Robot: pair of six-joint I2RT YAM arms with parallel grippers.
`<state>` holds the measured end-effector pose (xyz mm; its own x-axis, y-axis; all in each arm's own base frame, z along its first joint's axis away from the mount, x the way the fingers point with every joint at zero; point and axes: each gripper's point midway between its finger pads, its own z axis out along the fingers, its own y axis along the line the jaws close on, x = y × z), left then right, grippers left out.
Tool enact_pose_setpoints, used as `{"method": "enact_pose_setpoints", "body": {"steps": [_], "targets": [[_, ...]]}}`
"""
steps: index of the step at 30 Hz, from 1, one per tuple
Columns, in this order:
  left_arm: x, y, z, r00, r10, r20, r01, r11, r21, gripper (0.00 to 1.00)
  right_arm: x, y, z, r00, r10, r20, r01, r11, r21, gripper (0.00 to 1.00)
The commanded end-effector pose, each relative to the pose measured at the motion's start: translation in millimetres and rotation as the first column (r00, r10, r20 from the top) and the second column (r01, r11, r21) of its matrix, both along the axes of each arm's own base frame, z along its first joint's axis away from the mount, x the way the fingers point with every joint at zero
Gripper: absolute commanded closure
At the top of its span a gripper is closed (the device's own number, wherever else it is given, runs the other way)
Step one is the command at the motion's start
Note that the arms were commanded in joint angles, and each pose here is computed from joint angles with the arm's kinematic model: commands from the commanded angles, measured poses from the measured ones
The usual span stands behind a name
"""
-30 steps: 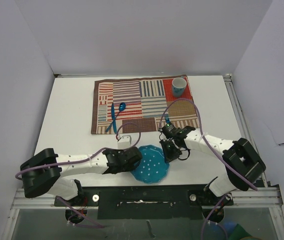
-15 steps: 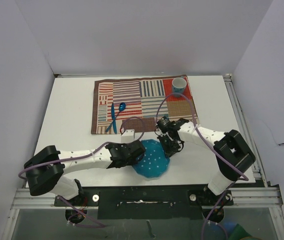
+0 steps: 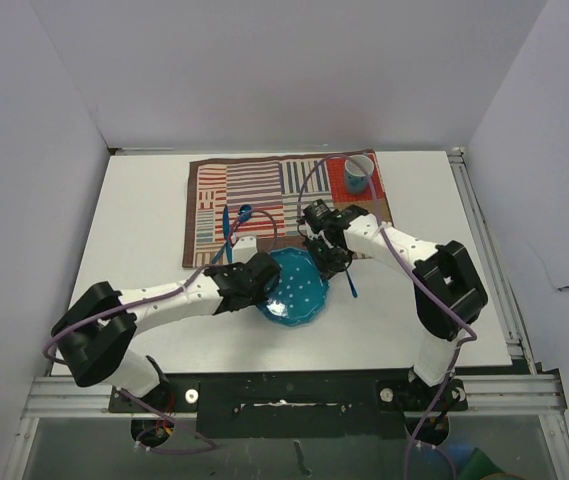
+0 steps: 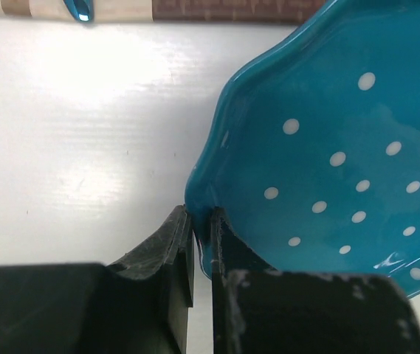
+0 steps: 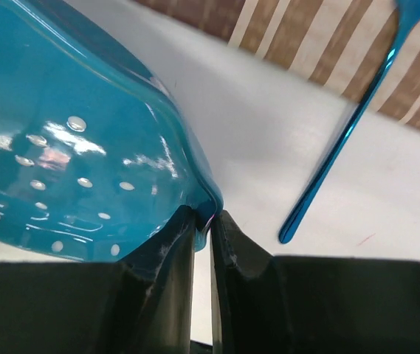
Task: Set the dinner table for one person
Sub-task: Pick up the plate at the center of the board, then place the plate on the napkin.
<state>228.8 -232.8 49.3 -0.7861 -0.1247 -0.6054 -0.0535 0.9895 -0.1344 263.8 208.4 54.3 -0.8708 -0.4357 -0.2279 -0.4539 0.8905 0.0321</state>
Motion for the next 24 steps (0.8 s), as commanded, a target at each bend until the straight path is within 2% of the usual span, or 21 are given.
{"method": "enact_pose_setpoints", "body": {"steps": [1, 16, 24], "targets": [[46, -72, 55, 0.983, -0.112, 0.145, 0.147, 0.954, -0.261, 1.00, 42, 65, 54, 0.987, 0.084, 0.140, -0.119, 0.957, 0.266, 1.00], [124, -72, 48, 0.984, -0.076, 0.162, 0.121, 0.950, -0.287, 1.00, 122, 66, 50, 0.976, 0.049, 0.210, -0.119, 0.934, 0.336, 1.00], [151, -50, 78, 0.973, -0.037, 0.227, 0.100, 0.957, -0.273, 1.00, 152, 68, 46, 0.959, 0.107, 0.262, -0.198, 0.916, 0.350, 1.00]]}}
